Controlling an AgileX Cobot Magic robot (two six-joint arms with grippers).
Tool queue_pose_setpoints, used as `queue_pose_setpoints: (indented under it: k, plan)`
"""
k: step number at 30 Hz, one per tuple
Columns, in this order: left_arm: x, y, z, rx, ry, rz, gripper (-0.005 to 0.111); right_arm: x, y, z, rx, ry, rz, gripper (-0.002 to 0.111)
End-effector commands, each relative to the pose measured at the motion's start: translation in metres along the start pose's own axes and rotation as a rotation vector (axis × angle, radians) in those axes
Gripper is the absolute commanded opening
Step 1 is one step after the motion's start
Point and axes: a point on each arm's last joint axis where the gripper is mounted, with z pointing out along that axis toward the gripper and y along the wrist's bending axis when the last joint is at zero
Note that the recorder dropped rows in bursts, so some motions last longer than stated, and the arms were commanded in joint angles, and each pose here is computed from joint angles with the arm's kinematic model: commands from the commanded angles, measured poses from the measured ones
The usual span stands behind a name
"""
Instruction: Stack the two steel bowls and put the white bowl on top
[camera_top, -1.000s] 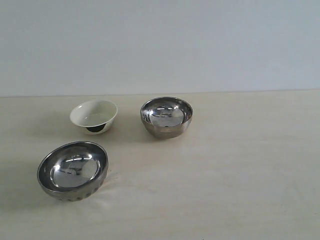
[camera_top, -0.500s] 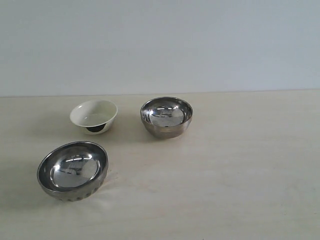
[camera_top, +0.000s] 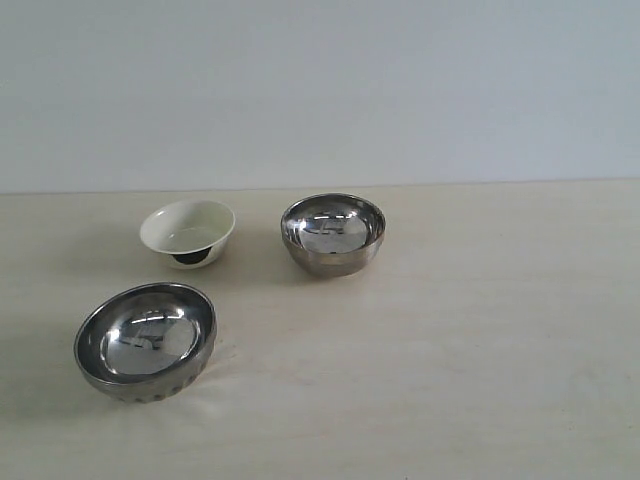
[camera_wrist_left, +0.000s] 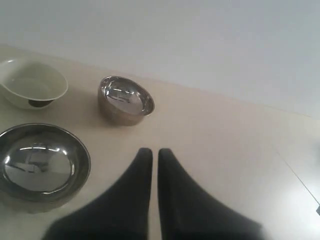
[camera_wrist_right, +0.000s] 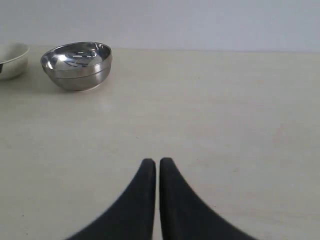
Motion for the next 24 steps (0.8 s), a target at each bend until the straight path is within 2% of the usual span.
queue_pose_setpoints:
  k: [1,24]
  plan:
    - [-0.0035,-0.0003,-0.0005,-0.006,-0.024,0.013,0.004,-0.0010,-0.0006,-0.0005,0.010,-0.012,-0.004,0.000]
    - [-0.0031,-0.0006,-0.0005,-0.003,-0.018,0.058,0.004,-0.0036,-0.0007,-0.0005,0.012,-0.040,-0.016,0.000]
